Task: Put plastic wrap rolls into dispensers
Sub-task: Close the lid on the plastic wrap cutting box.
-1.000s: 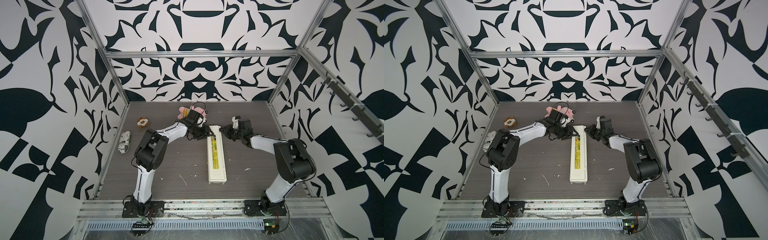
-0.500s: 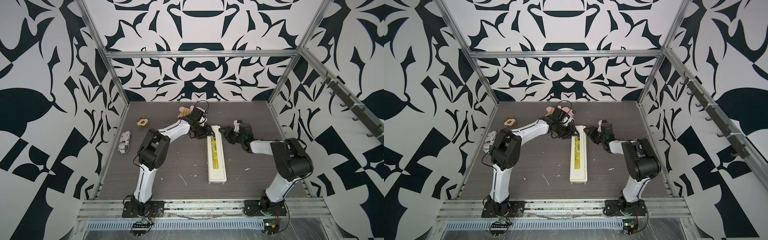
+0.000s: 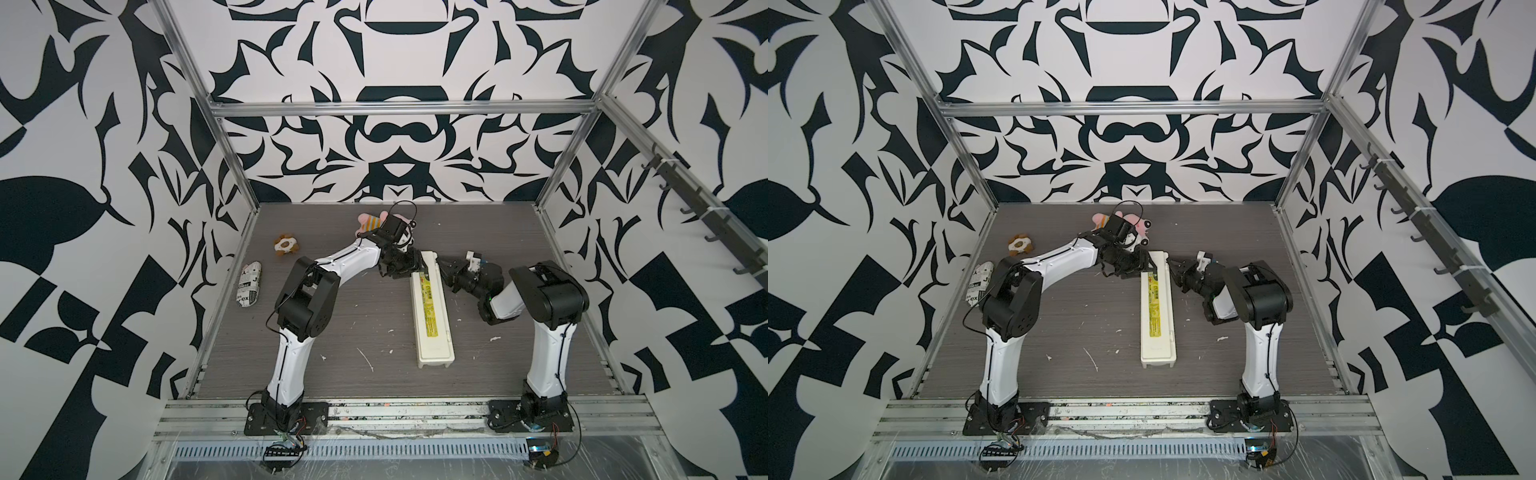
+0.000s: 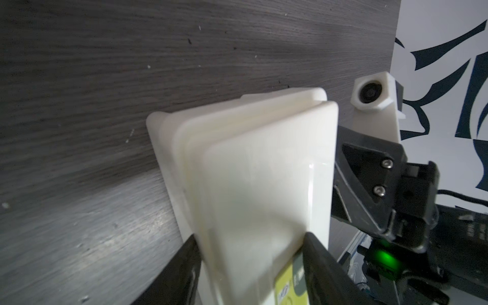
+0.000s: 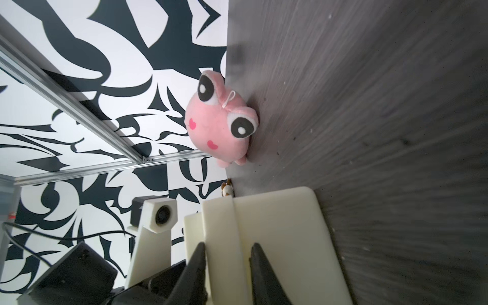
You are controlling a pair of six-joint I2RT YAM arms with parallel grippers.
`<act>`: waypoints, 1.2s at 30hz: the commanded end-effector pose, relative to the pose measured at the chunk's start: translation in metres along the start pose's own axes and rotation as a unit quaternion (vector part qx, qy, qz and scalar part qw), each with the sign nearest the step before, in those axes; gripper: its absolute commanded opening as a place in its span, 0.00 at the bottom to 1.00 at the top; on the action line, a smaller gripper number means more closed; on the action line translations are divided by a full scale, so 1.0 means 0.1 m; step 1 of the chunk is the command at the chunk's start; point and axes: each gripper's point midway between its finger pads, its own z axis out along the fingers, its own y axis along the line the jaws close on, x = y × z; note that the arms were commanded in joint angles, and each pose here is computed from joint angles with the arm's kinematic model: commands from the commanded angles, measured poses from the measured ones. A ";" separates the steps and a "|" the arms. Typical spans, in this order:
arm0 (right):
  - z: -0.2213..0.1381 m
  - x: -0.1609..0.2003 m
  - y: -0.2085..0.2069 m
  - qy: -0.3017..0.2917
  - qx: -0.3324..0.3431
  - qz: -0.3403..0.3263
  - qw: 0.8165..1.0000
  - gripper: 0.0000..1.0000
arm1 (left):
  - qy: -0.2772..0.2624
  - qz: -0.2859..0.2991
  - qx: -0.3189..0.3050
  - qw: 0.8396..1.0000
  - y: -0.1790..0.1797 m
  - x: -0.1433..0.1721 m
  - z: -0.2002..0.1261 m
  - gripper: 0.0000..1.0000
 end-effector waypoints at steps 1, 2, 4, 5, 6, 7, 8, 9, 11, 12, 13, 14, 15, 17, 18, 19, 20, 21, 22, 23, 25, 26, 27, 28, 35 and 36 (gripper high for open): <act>0.05 0.83 0.05 0.168 0.010 0.012 0.986 0.36 | 0.096 -0.016 -0.093 0.991 0.49 0.63 0.53 0.61; 0.04 0.84 0.07 0.169 0.013 0.007 0.986 0.38 | 0.099 -0.018 -0.100 0.990 0.53 0.63 0.55 0.61; 0.03 0.85 0.09 0.172 0.025 -0.007 0.985 0.40 | 0.103 -0.020 -0.116 0.988 0.60 0.65 0.56 0.60; 0.01 0.86 0.08 0.172 0.038 -0.019 0.984 0.40 | 0.106 -0.021 -0.121 0.987 0.63 0.67 0.57 0.60; -0.01 0.87 0.04 0.172 0.057 -0.028 0.983 0.40 | 0.107 -0.022 -0.129 0.986 0.67 0.68 0.57 0.60; -0.04 0.87 0.00 0.171 0.079 -0.045 0.981 0.40 | 0.109 -0.023 -0.139 0.984 0.72 0.70 0.57 0.59; -0.07 0.87 -0.04 0.172 0.109 -0.063 0.977 0.39 | 0.112 -0.025 -0.148 0.982 0.78 0.73 0.57 0.59; -0.12 0.89 -0.12 0.173 0.144 -0.081 0.971 0.37 | 0.114 -0.027 -0.153 0.981 0.82 0.76 0.58 0.58; -0.22 0.90 -0.20 0.171 0.218 -0.137 0.951 0.33 | 0.122 -0.034 -0.150 0.981 0.89 0.85 0.63 0.58; -0.25 0.91 -0.22 0.174 0.237 -0.153 0.944 0.32 | 0.128 -0.039 -0.149 0.980 0.93 0.89 0.66 0.57; -0.27 0.91 -0.20 0.172 0.243 -0.161 0.941 0.32 | 0.134 -0.040 -0.148 0.979 0.94 0.92 0.68 0.58; -0.28 0.90 -0.18 0.171 0.244 -0.166 0.940 0.32 | 0.136 -0.039 -0.138 0.980 0.89 0.92 0.68 0.58; -0.28 0.89 -0.16 0.168 0.245 -0.171 0.939 0.32 | 0.131 -0.036 -0.129 0.982 0.83 0.88 0.65 0.59; -0.30 0.87 -0.07 0.161 0.244 -0.186 0.938 0.32 | 0.111 -0.028 -0.107 0.988 0.64 0.75 0.55 0.61; -0.31 0.87 -0.03 0.160 0.246 -0.193 0.936 0.32 | 0.102 -0.025 -0.093 0.990 0.54 0.69 0.49 0.62; -0.31 0.86 0.04 0.160 0.244 -0.204 0.935 0.32 | 0.089 -0.022 -0.077 0.993 0.43 0.61 0.42 0.64; -0.33 0.86 0.11 0.158 0.243 -0.214 0.933 0.32 | 0.076 -0.021 -0.059 0.995 0.31 0.54 0.34 0.66; -0.35 0.85 0.16 0.154 0.245 -0.223 0.931 0.32 | 0.064 -0.019 -0.044 0.997 0.21 0.48 0.27 0.67; -0.37 0.84 0.22 0.151 0.248 -0.233 0.928 0.32 | 0.051 -0.015 -0.026 0.998 0.08 0.41 0.18 0.69; -0.40 0.83 0.28 0.148 0.248 -0.241 0.926 0.32 | 0.037 -0.012 -0.013 0.999 -0.02 0.35 0.09 0.71; -0.44 0.82 0.37 0.142 0.255 -0.256 0.922 0.34 | 0.016 -0.006 -0.003 1.000 -0.13 0.26 -0.06 0.73; -0.47 0.81 0.40 0.138 0.261 -0.263 0.918 0.36 | 0.008 -0.004 -0.002 1.000 -0.16 0.23 -0.13 0.74; -0.49 0.81 0.42 0.135 0.270 -0.271 0.914 0.37 | 0.001 -0.003 -0.004 1.000 -0.16 0.21 -0.19 0.75; -0.52 0.80 0.46 0.130 0.282 -0.286 0.907 0.40 | -0.009 -0.007 -0.008 1.000 -0.13 0.19 -0.27 0.76; -0.60 0.92 0.58 0.112 0.379 -0.371 0.840 0.56 | -0.101 -0.046 0.029 0.993 0.03 0.06 -0.94 0.78; -0.60 0.95 0.58 0.113 0.390 -0.377 0.833 0.58 | -0.109 -0.049 0.033 0.992 0.06 0.07 -1.01 0.78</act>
